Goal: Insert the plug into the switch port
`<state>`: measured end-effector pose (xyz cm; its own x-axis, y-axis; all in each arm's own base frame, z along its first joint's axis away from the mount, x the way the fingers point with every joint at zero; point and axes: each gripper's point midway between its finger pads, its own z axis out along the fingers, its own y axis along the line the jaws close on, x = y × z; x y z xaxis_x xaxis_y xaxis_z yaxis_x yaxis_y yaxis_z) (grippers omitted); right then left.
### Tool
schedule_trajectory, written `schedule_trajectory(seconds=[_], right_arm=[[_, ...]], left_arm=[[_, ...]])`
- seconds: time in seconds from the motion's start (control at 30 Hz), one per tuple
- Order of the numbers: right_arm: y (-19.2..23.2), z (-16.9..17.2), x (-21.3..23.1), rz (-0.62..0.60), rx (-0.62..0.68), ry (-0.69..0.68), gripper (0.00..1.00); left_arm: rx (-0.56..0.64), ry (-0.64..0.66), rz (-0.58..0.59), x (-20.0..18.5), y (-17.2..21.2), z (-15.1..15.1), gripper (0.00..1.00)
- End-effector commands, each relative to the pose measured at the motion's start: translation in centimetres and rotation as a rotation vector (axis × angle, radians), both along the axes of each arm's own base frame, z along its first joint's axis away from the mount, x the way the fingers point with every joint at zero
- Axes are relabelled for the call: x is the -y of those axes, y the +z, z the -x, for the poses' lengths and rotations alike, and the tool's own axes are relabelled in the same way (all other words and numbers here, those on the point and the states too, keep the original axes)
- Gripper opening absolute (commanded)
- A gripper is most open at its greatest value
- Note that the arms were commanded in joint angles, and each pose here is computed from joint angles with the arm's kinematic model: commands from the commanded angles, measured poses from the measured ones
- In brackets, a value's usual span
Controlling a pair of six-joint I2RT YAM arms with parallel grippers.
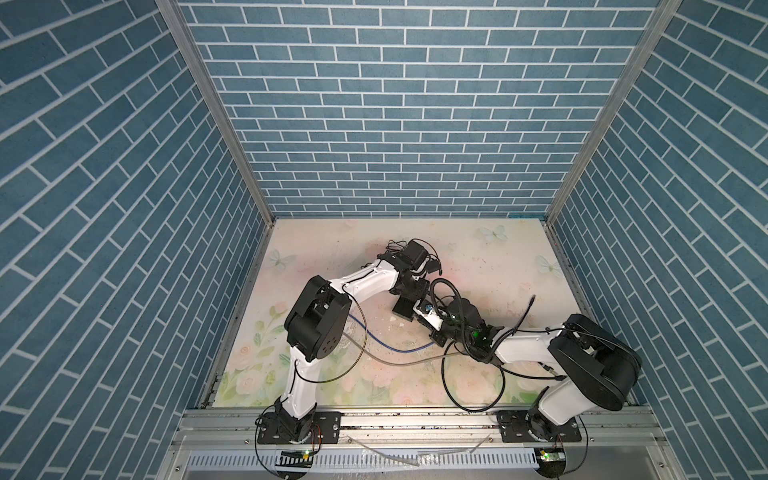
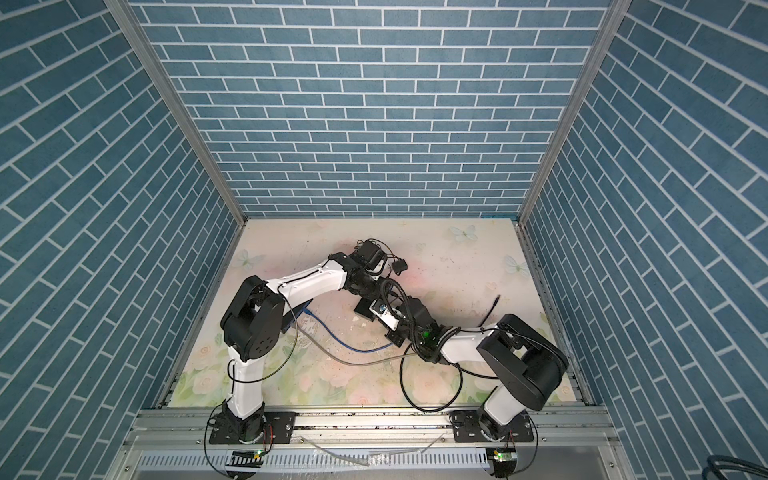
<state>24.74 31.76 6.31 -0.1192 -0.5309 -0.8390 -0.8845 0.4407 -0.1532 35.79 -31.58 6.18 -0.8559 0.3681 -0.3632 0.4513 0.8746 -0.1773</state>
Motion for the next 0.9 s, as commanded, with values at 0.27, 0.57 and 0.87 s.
schedule_trajectory(seconds=[0.27, 0.57, 0.87], right_arm=[[7.2, -1.6, -4.9, -0.235, 0.218, 0.053, 0.00], [9.8, -0.9, -6.4, -0.320, 0.293, 0.144, 0.00], [11.6, -1.3, -8.0, -0.360, 0.324, 0.177, 0.00]], left_arm=[[-0.014, 0.007, 0.322, 6.3, 6.0, 3.2, 0.28], [-0.062, -0.025, 0.427, 8.3, 7.0, 4.3, 0.28], [-0.075, -0.026, 0.456, 9.3, 6.8, 4.9, 0.28]])
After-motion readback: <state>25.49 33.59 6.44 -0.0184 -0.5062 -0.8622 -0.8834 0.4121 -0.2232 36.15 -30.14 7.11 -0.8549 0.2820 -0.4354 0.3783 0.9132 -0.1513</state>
